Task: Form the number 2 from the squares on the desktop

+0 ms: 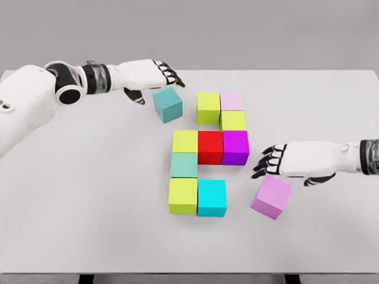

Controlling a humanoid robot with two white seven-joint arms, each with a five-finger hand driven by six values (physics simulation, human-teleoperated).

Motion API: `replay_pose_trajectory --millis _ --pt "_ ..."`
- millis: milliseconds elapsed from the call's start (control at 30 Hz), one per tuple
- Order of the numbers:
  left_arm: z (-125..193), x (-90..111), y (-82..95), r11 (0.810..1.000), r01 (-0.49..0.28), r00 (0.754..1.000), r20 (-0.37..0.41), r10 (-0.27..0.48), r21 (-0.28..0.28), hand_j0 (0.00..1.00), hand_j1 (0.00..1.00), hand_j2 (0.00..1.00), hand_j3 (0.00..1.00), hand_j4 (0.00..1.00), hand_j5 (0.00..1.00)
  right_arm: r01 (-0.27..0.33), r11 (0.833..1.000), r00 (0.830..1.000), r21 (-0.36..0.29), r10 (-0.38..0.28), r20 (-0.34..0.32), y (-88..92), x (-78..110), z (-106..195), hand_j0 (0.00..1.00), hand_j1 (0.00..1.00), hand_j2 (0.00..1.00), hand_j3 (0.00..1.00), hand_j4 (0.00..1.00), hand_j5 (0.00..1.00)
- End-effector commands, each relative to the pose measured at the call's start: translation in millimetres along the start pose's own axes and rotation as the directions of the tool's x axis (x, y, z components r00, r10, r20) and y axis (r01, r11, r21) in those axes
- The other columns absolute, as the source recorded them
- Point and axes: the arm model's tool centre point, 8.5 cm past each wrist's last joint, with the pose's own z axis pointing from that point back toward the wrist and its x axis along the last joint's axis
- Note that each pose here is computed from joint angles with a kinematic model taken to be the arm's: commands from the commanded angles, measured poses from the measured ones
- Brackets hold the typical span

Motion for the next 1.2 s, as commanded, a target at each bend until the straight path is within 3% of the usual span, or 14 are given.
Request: replay_pose_trajectory --millis 0,133,233,300,467,600,767,1000,1167 --pt "4.3 -4.4 2.5 1.000 -0.010 1.000 -0.012 0.010 0.014 1.00 1.00 1.00 1.00 1.00 1.00 0.006 1.000 0.999 0.001 -0.006 -0.047 -2.1 -7.4 20.6 0.99 0.99 0.99 0.99 0.99 0.99" --pt "11.8 -11.6 6.9 1.000 -0.007 1.000 -0.031 0.007 0.023 1.00 1.00 1.00 1.00 1.00 1.00 0.028 0.998 0.986 0.063 -0.018 -0.164 9.1 -27.3 60.0 0.98 0.98 0.98 0.98 0.98 0.98" --pt "30.4 -25.7 1.1 1.000 -0.009 0.997 -0.071 0.010 0.012 1.00 1.00 1.00 1.00 1.00 1.00 0.010 0.994 0.979 0.112 0.013 -0.206 14.6 -33.2 69.4 0.78 0.78 0.78 0.78 0.78 0.78" --pt "46.3 -35.7 -9.5 1.000 -0.013 0.995 -0.103 0.012 -0.010 0.88 0.88 0.88 0.88 0.88 0.88 -0.008 0.989 0.976 0.148 0.040 -0.214 20.2 -33.6 68.0 0.73 0.73 0.73 0.73 0.73 0.73" --pt "51.8 -38.5 -21.3 0.999 -0.025 0.993 -0.117 0.021 -0.033 0.88 0.88 0.88 0.88 0.88 0.88 -0.086 0.971 0.973 0.223 0.130 -0.188 24.0 -22.2 59.6 0.64 0.64 0.64 0.64 0.64 0.64" --pt "59.9 -41.3 -35.5 0.997 -0.018 0.991 -0.132 0.009 -0.070 0.88 0.88 0.88 0.88 0.88 0.88 -0.079 0.961 0.977 0.265 0.128 -0.172 29.7 -20.6 52.9 0.60 0.60 0.60 0.60 0.60 0.60" --pt "60.3 -40.5 -50.3 0.995 -0.029 0.990 -0.138 0.015 -0.100 0.88 0.88 0.88 0.88 0.88 0.88 -0.092 0.963 0.984 0.255 0.127 -0.126 34.7 -14.4 28.9 0.60 0.60 0.60 0.60 0.60 0.60" --pt "54.7 -37.9 -51.7 0.993 -0.012 0.992 -0.130 -0.003 -0.118 0.88 0.88 0.88 0.88 0.88 0.88 -0.068 0.967 0.992 0.247 0.092 -0.087 46.3 -5.6 15.4 0.60 0.60 0.60 0.60 0.60 0.60" --pt "42.8 -32.1 -48.8 0.993 -0.005 0.994 -0.113 -0.008 -0.115 0.88 0.88 0.88 0.88 0.88 0.88 -0.066 0.972 0.994 0.225 0.084 -0.074 43.7 -3.7 9.3 0.60 0.60 0.60 0.60 0.60 0.60"
